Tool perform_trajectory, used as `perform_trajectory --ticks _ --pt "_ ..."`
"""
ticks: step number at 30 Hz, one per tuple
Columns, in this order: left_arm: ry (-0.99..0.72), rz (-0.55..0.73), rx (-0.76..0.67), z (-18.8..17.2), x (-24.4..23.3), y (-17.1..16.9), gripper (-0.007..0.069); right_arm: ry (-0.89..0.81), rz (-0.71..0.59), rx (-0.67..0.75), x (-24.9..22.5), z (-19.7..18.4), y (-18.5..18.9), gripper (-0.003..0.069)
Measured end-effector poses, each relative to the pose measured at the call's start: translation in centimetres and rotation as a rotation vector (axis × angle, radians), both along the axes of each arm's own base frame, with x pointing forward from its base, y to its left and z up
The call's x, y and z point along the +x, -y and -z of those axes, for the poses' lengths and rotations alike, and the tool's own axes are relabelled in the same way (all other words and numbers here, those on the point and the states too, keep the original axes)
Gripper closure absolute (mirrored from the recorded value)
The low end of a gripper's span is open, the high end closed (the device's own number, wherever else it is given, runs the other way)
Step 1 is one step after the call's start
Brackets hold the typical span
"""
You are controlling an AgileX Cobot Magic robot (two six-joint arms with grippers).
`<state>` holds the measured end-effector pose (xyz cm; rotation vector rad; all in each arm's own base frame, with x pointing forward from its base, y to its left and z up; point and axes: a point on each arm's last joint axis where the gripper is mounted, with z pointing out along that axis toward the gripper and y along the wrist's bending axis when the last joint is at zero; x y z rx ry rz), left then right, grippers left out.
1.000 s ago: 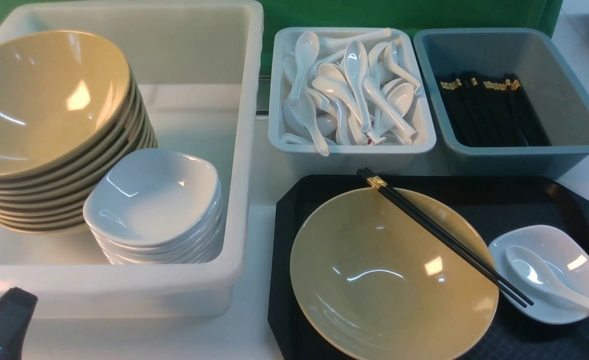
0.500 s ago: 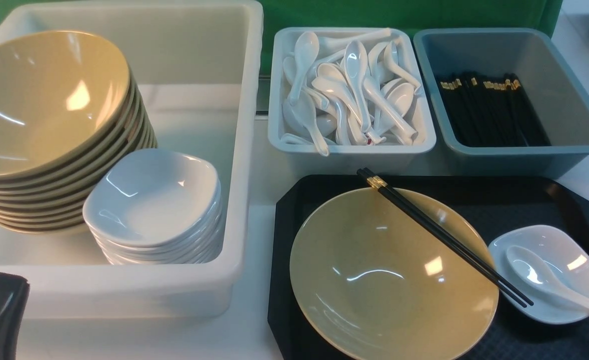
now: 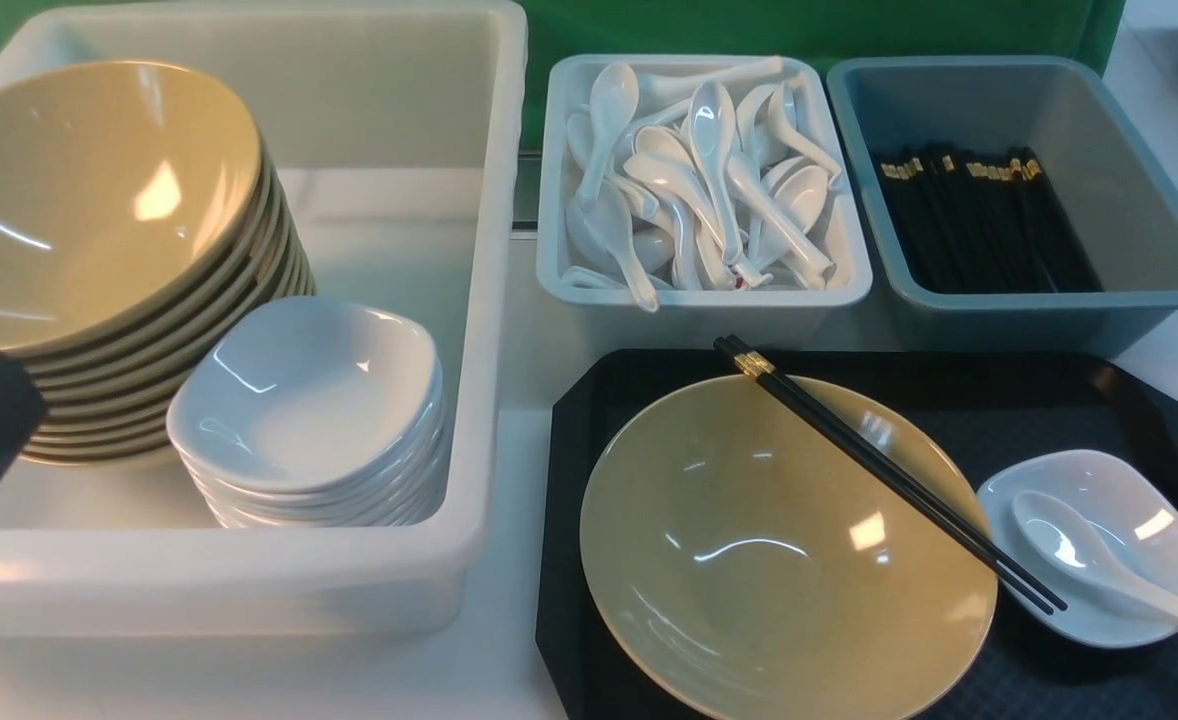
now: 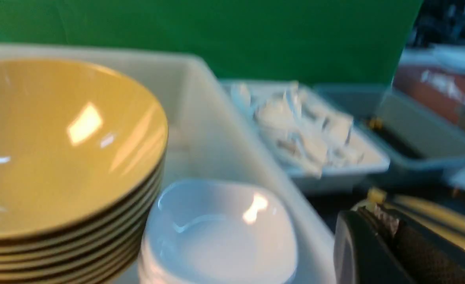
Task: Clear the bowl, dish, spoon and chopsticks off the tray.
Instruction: Use the right arm to grab the chopsticks
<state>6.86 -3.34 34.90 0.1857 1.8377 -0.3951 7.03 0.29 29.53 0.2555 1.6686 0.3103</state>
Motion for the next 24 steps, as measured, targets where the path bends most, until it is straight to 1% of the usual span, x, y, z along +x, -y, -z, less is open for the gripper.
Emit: perform_trajectory --ticks 3,4,5,6,7,8,11,14,17,18,19,20,23,24 --pt "-0.216 0.069 0.152 -0.6 2.6 -0.1 0.0636 -0.099 -0.092 -0.248 1.8 -4.2 -0.6 0.0572" --pt "-0.298 0.102 0.212 -0.5 3.6 -0.2 0.0636 -0.171 -0.142 -0.344 2.6 -5.5 -1.0 0.0599" --pt "-0.292 0.105 0.212 -0.6 3.8 -0.2 0.0636 -0.168 -0.148 -0.356 2.7 -6.2 -1.1 0.0603" --pt "-0.386 0.157 0.283 -0.3 4.8 0.1 0.0636 -0.262 -0.204 -0.457 4.1 -7.2 -1.6 0.0621" --pt "-0.444 0.192 0.328 0.1 5.6 0.3 0.0636 -0.339 -0.244 -0.512 4.8 -7.6 -2.0 0.0627" --pt "-0.478 0.23 0.365 0.4 6.1 0.8 0.0636 -0.379 -0.269 -0.544 5.5 -8.0 -2.3 0.0627" --pt "-0.529 0.364 0.454 0.9 7.2 2.7 0.0636 -0.561 -0.373 -0.671 7.9 -7.9 -3.5 0.0628" --pt "-0.549 0.475 0.489 1.1 8.0 5.1 0.0636 -0.713 -0.47 -0.751 10.2 -6.7 -5.0 0.0627" --pt "-0.562 0.551 0.5 1.4 8.7 7.1 0.0636 -0.776 -0.524 -0.776 11.8 -5.8 -6.2 0.062" --pt "-0.573 0.603 0.502 1.6 9.2 8.7 0.0636 -0.817 -0.584 -0.796 13.1 -5.0 -7.8 0.0598" --pt "-0.58 0.61 0.505 1.8 9.3 9.0 0.0636 -0.82 -0.587 -0.796 13.3 -4.9 -7.9 0.0598" --pt "-0.579 0.637 0.511 1.9 9.5 9.7 0.0636 -0.837 -0.616 -0.802 13.9 -4.6 -8.7 0.0578" --pt "-0.602 0.708 0.534 2.7 9.9 12.0 0.0636 -0.876 -0.685 -0.828 15.8 -3.7 -11.2 0.0466" --pt "-0.607 0.723 0.538 2.9 9.9 12.5 0.0636 -0.895 -0.7 -0.835 16.4 -3.2 -11.8 0.044"
